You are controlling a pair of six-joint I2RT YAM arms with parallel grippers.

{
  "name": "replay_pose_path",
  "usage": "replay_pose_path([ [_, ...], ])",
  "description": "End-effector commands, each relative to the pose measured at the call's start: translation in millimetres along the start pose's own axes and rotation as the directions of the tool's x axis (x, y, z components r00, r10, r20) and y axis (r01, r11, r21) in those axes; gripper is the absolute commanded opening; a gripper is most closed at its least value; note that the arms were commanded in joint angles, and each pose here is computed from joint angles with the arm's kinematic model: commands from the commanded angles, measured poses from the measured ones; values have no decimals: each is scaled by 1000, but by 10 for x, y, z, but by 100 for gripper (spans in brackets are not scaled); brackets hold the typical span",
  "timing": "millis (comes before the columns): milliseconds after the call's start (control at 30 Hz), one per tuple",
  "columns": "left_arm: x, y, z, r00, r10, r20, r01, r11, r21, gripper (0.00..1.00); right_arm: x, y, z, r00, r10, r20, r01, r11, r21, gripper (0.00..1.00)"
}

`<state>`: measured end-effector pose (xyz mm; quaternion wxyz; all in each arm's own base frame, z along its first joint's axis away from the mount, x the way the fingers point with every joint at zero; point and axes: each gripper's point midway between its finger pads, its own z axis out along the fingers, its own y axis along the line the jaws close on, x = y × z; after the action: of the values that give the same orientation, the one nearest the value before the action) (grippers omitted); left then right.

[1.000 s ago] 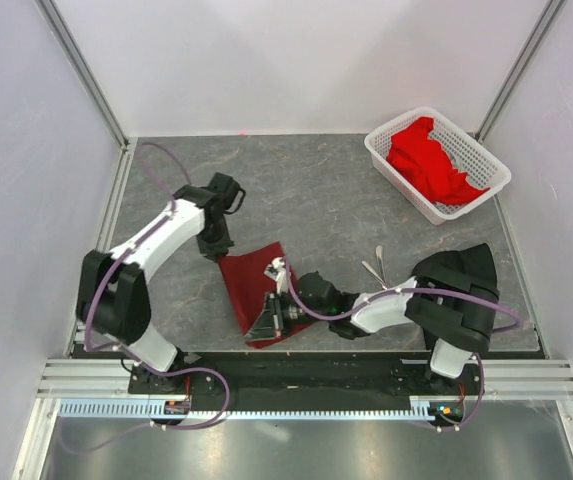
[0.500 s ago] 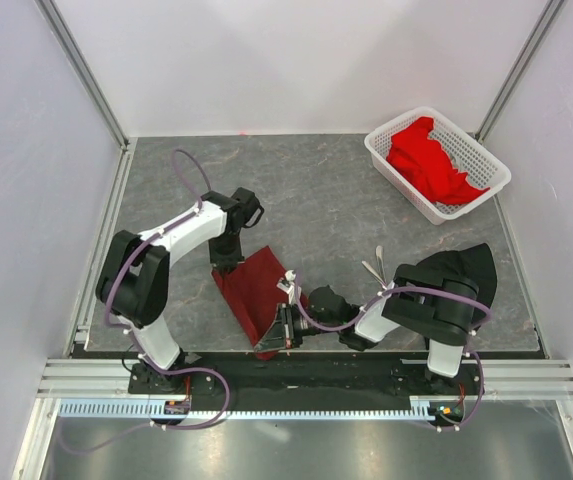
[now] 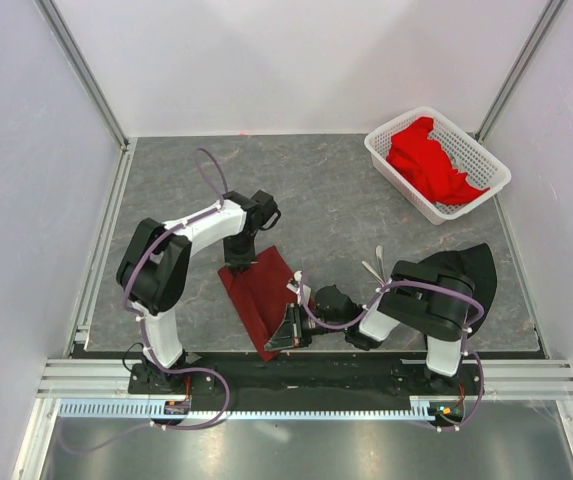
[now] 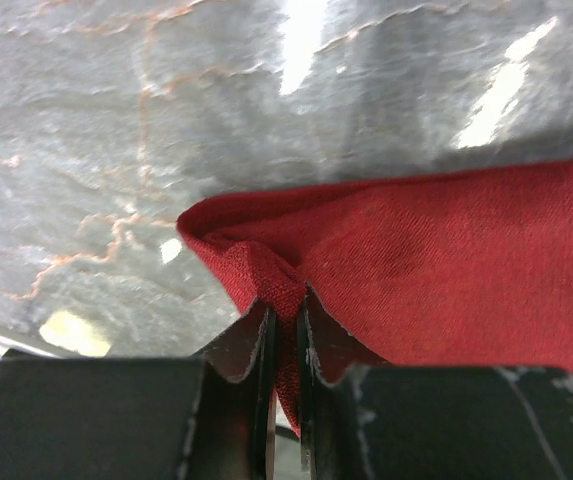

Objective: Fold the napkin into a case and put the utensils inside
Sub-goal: Fold the lower triangle-folded napkin at the center of the board.

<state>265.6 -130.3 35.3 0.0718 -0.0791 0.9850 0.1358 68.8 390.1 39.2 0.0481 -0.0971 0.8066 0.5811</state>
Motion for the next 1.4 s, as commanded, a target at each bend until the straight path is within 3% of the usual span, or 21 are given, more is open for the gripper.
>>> replay_pose_path([
  [0,-563,-182,11,974,-112,196,110,994,22,2,397,-232,-216,980,1,-198,20,995,99,9],
  [133,-598,-230,39,972,-111,209,107,994,30,2,133,-263,-303,979,-115,-167,146,971,188,31],
  [233,-609,-258,74,973,-102,205,99,995,28,2,-123,-259,-443,983,-136,-125,164,954,251,46],
  [333,-618,-300,105,976,-93,198,88,996,34,2,-356,-298,-578,974,-202,-105,226,916,332,57],
  [533,-676,-375,93,975,-70,210,58,996,63,5,-785,-314,-683,968,-247,-44,245,893,378,66],
  [767,-694,-498,48,978,-52,204,26,992,126,18,-1284,-250,-629,959,-283,20,252,882,399,62],
  [933,-752,-578,-42,975,-52,217,14,985,173,32,-1505,-341,-545,953,-303,28,263,866,424,53],
  [1100,-743,-719,-233,974,-71,216,6,957,288,46,-1539,-568,-516,959,-282,19,243,857,455,32],
  [1367,-816,-740,-682,956,-117,269,-4,911,413,55,-1606,-516,-553,953,-300,38,252,857,450,32],
])
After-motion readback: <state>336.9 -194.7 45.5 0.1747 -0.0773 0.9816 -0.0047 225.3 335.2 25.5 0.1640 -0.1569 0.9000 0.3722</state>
